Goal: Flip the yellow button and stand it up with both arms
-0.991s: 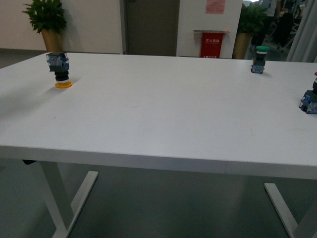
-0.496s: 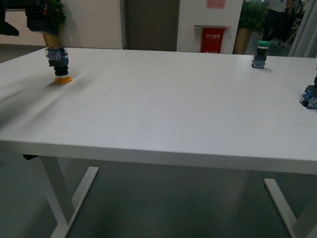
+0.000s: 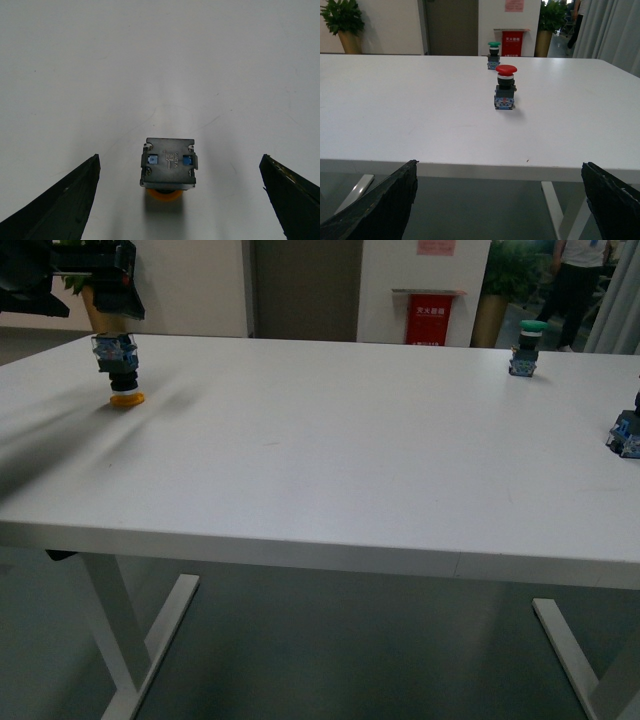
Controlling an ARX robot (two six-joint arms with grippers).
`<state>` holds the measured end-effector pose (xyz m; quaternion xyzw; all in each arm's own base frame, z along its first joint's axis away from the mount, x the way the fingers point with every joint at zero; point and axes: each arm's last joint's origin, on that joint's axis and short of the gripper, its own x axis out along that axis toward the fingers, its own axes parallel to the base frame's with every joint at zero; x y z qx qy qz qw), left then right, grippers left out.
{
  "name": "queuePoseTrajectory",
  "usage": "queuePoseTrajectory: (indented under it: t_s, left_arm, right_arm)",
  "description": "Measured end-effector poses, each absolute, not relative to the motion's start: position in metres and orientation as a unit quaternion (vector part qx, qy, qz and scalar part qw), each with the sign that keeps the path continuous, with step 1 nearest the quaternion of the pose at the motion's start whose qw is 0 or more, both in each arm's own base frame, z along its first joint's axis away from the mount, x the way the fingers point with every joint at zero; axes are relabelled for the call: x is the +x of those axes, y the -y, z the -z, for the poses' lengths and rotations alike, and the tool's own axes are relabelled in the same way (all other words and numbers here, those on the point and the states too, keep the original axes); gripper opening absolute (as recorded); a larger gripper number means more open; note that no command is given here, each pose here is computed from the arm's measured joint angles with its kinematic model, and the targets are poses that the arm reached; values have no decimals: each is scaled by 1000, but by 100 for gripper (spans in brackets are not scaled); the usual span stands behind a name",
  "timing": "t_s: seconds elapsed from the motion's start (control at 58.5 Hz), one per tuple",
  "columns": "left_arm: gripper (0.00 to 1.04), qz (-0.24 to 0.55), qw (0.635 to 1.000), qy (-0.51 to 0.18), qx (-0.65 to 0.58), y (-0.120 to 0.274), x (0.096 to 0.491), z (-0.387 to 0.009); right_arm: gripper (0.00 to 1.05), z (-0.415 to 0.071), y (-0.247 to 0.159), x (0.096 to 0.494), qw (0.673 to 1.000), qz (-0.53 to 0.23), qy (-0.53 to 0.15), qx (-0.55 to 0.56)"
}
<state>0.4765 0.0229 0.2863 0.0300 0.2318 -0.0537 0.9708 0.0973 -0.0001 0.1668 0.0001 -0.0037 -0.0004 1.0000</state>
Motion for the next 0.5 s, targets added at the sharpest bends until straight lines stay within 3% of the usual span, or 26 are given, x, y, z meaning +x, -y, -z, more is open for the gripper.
queuePoseTrajectory:
  t_s: [0.496]
  left_arm:
    - [99,54,966,-253,21,-28,500,-262]
  right_arm:
    - [98,-167,0,97,1000,0,4,0]
